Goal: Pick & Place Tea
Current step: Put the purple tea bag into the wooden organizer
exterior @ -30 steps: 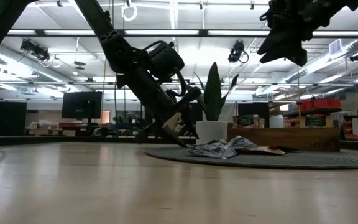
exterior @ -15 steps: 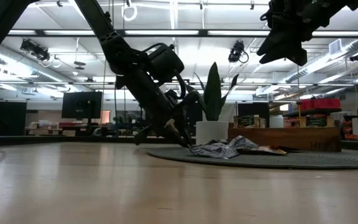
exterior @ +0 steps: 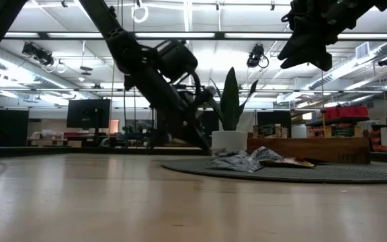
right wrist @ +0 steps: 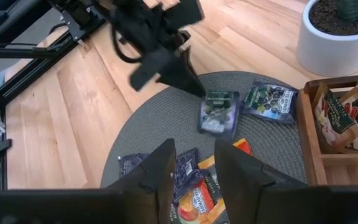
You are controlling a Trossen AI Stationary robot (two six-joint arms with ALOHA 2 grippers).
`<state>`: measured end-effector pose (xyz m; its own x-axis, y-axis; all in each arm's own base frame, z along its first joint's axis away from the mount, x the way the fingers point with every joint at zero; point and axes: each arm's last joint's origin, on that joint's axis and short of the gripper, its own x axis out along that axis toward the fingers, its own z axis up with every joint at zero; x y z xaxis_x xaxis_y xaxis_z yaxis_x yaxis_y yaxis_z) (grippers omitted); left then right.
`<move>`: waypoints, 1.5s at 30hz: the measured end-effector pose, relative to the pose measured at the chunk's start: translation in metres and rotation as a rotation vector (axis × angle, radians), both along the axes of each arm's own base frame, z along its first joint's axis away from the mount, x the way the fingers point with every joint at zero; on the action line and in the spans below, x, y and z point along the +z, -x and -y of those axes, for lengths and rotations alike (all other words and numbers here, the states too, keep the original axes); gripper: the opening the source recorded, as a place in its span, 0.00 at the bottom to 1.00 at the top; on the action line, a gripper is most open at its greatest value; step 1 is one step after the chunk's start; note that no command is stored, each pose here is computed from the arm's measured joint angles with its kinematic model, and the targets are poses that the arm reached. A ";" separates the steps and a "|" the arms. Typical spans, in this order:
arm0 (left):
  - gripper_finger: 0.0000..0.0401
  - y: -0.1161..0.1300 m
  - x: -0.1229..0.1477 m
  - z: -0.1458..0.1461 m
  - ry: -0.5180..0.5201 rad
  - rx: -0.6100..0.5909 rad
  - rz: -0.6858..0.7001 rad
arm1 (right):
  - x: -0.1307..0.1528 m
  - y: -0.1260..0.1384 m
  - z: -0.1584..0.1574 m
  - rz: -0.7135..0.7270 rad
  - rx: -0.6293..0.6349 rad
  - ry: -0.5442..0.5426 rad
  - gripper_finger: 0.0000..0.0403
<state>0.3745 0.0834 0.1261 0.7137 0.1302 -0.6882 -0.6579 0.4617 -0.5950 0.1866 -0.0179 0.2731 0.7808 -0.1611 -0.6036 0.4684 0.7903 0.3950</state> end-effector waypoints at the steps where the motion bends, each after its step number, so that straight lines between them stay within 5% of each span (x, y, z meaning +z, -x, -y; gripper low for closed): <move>1: 0.01 0.000 0.005 0.001 -0.015 -0.015 0.016 | 0.000 0.000 0.000 0.000 0.000 0.000 0.30; 16: 0.01 0.019 0.086 0.008 -0.406 -0.418 0.149 | 0.029 -0.010 -0.001 0.066 0.195 0.100 0.30; 25: 0.00 0.030 0.108 0.014 -0.544 -0.542 0.156 | 0.064 -0.070 0.011 0.004 0.284 0.303 0.32; 36: 0.00 0.044 0.116 0.019 -0.627 -0.651 0.079 | 0.044 -0.147 0.034 -0.287 0.369 0.308 0.50; 45: 0.00 0.053 0.133 0.022 -0.739 -0.665 0.081 | 0.022 -0.168 0.036 -0.345 0.400 0.255 0.53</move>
<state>0.3215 0.0613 0.2592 0.8383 0.0626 -0.5417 -0.1009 0.9940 -0.0414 0.3547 -0.0538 0.2952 0.5759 -0.0684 -0.8146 0.1823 0.9821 0.0465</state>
